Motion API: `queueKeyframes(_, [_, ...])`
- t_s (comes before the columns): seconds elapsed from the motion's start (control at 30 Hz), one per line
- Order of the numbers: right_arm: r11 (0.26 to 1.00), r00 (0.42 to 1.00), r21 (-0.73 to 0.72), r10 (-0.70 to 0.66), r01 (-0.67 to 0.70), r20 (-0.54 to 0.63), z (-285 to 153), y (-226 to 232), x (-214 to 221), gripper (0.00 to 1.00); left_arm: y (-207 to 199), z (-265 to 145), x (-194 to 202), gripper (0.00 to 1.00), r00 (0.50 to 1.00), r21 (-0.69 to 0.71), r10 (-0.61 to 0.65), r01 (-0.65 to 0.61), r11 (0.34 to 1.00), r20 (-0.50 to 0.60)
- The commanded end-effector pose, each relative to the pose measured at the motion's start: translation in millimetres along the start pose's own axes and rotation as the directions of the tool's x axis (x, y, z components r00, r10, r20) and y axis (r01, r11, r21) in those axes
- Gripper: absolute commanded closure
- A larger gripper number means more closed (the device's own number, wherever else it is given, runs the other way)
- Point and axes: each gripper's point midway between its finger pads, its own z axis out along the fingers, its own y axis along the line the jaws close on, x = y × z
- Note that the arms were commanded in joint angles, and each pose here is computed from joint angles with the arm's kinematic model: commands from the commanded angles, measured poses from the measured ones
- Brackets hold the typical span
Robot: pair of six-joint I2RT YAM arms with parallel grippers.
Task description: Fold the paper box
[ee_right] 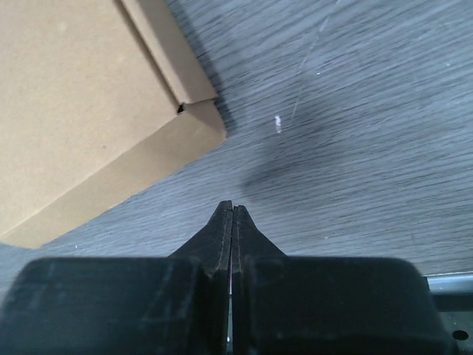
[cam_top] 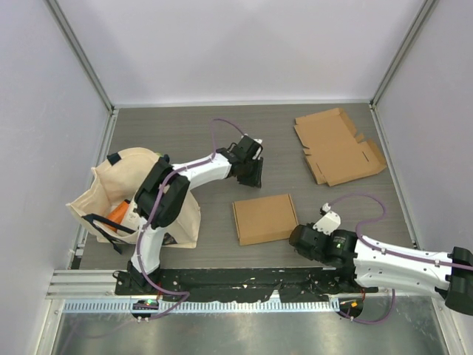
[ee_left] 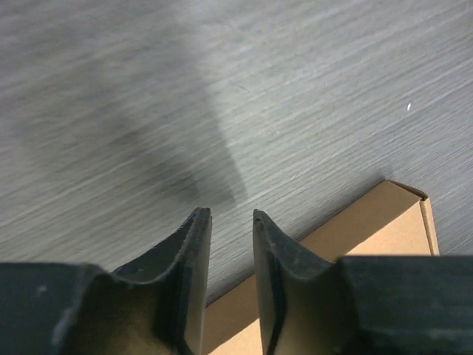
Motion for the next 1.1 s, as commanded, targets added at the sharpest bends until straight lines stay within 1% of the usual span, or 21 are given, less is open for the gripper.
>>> queueKeyframes(0.0, [0.986,0.986,-0.037,0.162,-0.16,0.044,6.7,9.5,-11.1,0.99,-30.4,4.8,3.2,0.7,0.999,0.081,0.047,-0.046,0.996,-0.007])
queueKeyframes(0.03, [0.982,0.983,-0.07,0.179,-0.177,0.033,10.1,17.6,-10.7,0.99,-32.0,7.4,6.7,0.73,0.999,0.082,0.052,-0.05,0.995,-0.015])
queueKeyframes(0.1, [0.982,0.984,-0.059,0.18,-0.179,0.008,18.0,19.0,-9.7,0.99,-33.2,12.2,15.6,0.77,0.997,0.085,0.058,-0.054,0.995,-0.045])
queueKeyframes(0.13, [0.976,0.98,-0.086,0.2,-0.199,0.006,20.8,27.6,-12.2,0.99,-33.4,13.4,20.1,0.8,0.997,0.084,0.061,-0.056,0.995,-0.057])
queueKeyframes(0.2, [0.974,0.977,-0.094,0.211,-0.208,0.018,27.2,34.1,-20.9,0.99,-32.1,14.8,30.3,0.83,0.994,0.08,0.063,-0.056,0.995,-0.088])
queueKeyframes(0.27, [0.966,0.974,-0.131,0.228,-0.224,0.014,31.8,55.2,-31.7,0.99,-33.7,14.5,39.6,0.89,0.991,0.091,0.062,-0.051,0.995,-0.119])
queueKeyframes(0.3, [0.961,0.969,-0.141,0.244,-0.236,0.043,33.7,63.7,-47.8,0.99,-35.0,14.3,47.5,0.91,0.988,0.097,0.064,-0.05,0.994,-0.144])
queueKeyframes(0.37, [0.958,0.969,-0.154,0.247,-0.241,0.02,46.7,80.5,-55.1,0.99,-47.0,11.7,60.9,0.98,0.979,0.159,0.06,-0.029,0.987,-0.195])
queueKeyframes(0.4, [0.955,0.968,-0.171,0.249,-0.242,0.018,51.8,87.9,-62.4,0.99,-55.1,10.1,68.4,0.99,0.973,0.191,0.07,-0.028,0.981,-0.218])
queueKeyframes(0.43, [0.933,0.962,-0.254,0.271,-0.256,0.023,50.0,113.2,-74.1,0.99,-62.1,9.0,73.6,1.0,0.969,0.217,0.081,-0.029,0.976,-0.233])
queueKeyframes(0.53, [0.945,0.978,-0.27,0.206,-0.186,0.046,58.7,133.4,-89.7,0.99,-77.5,4.2,85.0,1.0,0.959,0.276,0.102,-0.026,0.961,-0.265])
queueKeyframes(0.6, [0.948,0.981,-0.268,0.188,-0.172,0.038,58.7,133.0,-91.4,0.99,-69.0,3.1,80.3,1.0,0.964,0.245,0.081,-0.017,0.969,-0.253])
queueKeyframes(0.63, [0.963,0.984,-0.216,0.174,-0.161,0.045,59.4,118.0,-90.5,0.99,-61.1,2.7,73.5,0.99,0.971,0.208,0.07,-0.021,0.978,-0.228])
queueKeyframes(0.67, [0.97,0.982,-0.192,0.17,-0.153,0.077,55.5,108.4,-95.7,0.99,-49.9,-2.1,58.8,0.96,0.983,0.146,0.064,-0.038,0.989,-0.171])
queueKeyframes(0.7, [0.984,0.988,-0.122,0.141,-0.131,0.069,55.3,88.3,-89.5,0.99,-38.0,-5.8,48.5,0.87,0.988,0.106,0.05,-0.035,0.994,-0.146])
queueKeyframes(0.77, [0.995,0.995,-0.062,0.083,-0.079,0.056,53.2,69.2,-83.4,0.99,-27.8,-20.6,26.6,0.75,0.996,0.058,0.041,-0.036,0.998,-0.08])
queueKeyframes(0.83, [0.999,0.999,0.018,0.042,-0.043,0.005,47.5,44.7,-69.0,0.99,-7.3,-32.4,3.1,0.63,0.999,-0.033,0.038,-0.038,0.999,0.002])
queueKeyframes(0.9, [0.999,0.998,-0.012,0.043,-0.044,-0.049,41.9,41.4,-50.9,0.99,10.1,-47.3,-16.5,0.59,0.996,-0.122,0.051,-0.041,0.992,0.079])
queueKeyframes(0.93, [0.997,0.996,-0.036,0.064,-0.066,-0.057,38.9,44.7,-45.9,0.99,15.4,-49.6,-19.3,0.59,0.995,-0.145,0.053,-0.04,0.989,0.088])
queueKeyframes(0.97, [0.994,0.994,-0.073,0.077,-0.083,-0.079,33.4,53.5,-33.9,0.99,20.1,-51.2,-19.4,0.59,0.995,-0.163,0.053,-0.038,0.986,0.089])
queueKeyframes(1.07, [0.979,0.984,-0.119,0.154,-0.163,-0.085,22.8,65.5,-25.6,0.99,35.3,-48.8,-5.4,0.62,0.998,-0.209,0.054,-0.045,0.977,0.041])
